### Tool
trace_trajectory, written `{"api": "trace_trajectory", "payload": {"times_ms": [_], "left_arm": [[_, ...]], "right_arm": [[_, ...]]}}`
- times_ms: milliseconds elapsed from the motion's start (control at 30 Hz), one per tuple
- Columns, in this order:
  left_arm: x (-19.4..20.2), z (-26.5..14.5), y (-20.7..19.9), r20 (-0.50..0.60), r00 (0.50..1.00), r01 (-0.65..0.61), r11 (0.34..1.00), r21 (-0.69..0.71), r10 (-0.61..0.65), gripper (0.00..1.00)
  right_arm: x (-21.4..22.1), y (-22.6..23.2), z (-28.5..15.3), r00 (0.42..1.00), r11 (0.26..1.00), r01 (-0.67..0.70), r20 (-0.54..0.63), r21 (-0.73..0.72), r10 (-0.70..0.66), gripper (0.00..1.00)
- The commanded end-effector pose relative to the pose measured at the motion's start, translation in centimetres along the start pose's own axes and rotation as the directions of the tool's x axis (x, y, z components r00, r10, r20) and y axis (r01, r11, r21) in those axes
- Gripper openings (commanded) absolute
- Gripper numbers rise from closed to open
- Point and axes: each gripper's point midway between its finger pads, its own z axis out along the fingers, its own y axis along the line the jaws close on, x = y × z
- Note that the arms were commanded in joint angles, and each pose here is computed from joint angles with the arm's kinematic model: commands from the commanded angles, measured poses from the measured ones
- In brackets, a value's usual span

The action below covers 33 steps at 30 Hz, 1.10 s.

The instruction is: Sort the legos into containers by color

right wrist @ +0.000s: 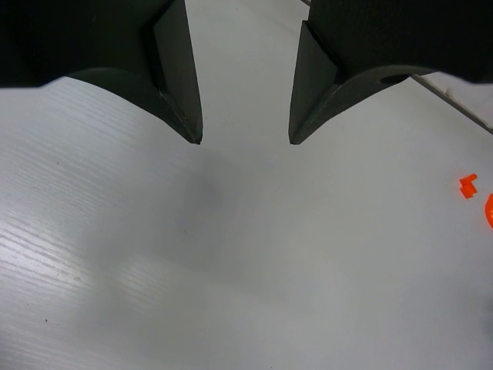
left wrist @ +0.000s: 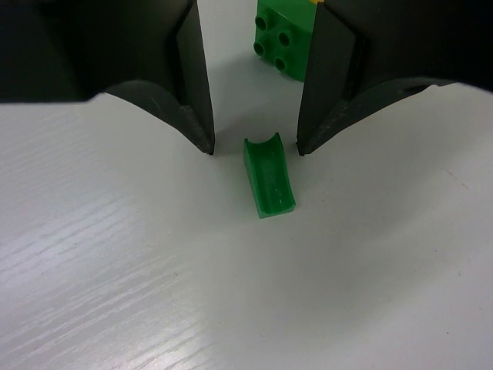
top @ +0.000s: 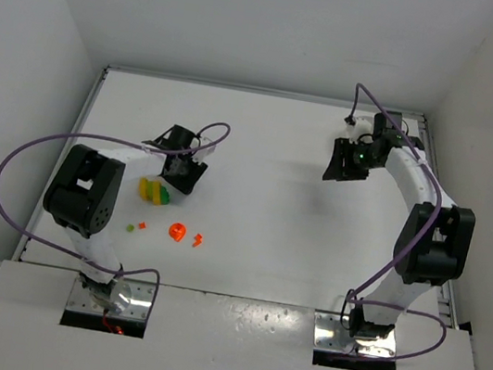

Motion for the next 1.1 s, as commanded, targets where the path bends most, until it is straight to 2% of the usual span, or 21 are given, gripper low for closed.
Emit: {"api": "trace_trajectory", "payload": {"times_ms": [0,133,233,400,567,667,700,767,800,933,1067], "left_arm": [[-2.1,-0.2,0.2,0.056,0.998,-0.002,1.000,-0.013,0.003,0.52],[-2.3,-0.1,0.2,0.065,0.998,-0.003,1.000,-0.015,0.004,0.51],[-2.2,0.3,0.2,0.055,0.999,-0.002,1.000,-0.013,0.003,0.41],[-1.9,0.6,0.4,0.043,0.999,-0.001,1.000,-0.020,0.002,0.32],[-2.3,-0.5,-0.1,0.077,0.997,-0.027,1.000,0.004,0.027,0.22],[-4.2,-2.7,-2.9,0.183,0.981,-0.093,0.984,0.155,0.064,0.21],[-4.3,-3.7,-4.9,0.210,0.976,-0.113,0.959,0.259,0.059,0.21],[-5.2,-5.5,-6.7,0.267,0.962,-0.153,0.932,0.329,0.064,0.20],[-6.2,-7.4,-7.4,0.324,0.944,-0.185,0.915,0.358,0.064,0.20],[-8.1,-11.0,-10.4,0.417,0.906,-0.254,0.883,0.394,0.075,0.20],[-8.8,-13.2,-14.9,0.452,0.884,-0.342,0.828,0.444,0.122,0.20]], "right_arm": [[-0.8,0.6,-0.1,0.999,1.000,0.030,0.030,-0.005,-0.029,0.50],[-0.6,0.5,0.2,0.999,1.000,0.025,0.022,-0.006,-0.025,0.50],[-1.0,0.5,0.0,0.999,1.000,0.030,0.030,-0.005,-0.029,0.50],[-0.6,0.7,0.2,1.000,1.000,0.016,0.021,-0.015,-0.016,0.50],[-0.1,2.9,0.8,1.000,0.991,-0.012,0.023,-0.132,0.015,0.50],[0.3,5.0,1.2,0.998,0.964,-0.062,0.011,-0.260,0.067,0.50],[0.6,5.3,1.6,0.996,0.953,-0.085,-0.006,-0.292,0.087,0.50],[0.9,6.9,2.1,0.993,0.914,-0.116,-0.041,-0.389,0.109,0.50],[0.9,8.2,2.1,0.990,0.883,-0.139,-0.059,-0.448,0.126,0.51],[1.4,11.3,2.8,0.984,0.814,-0.175,-0.122,-0.554,0.128,0.52],[2.0,14.1,3.4,0.982,0.759,-0.182,-0.154,-0.626,0.108,0.55]]}}
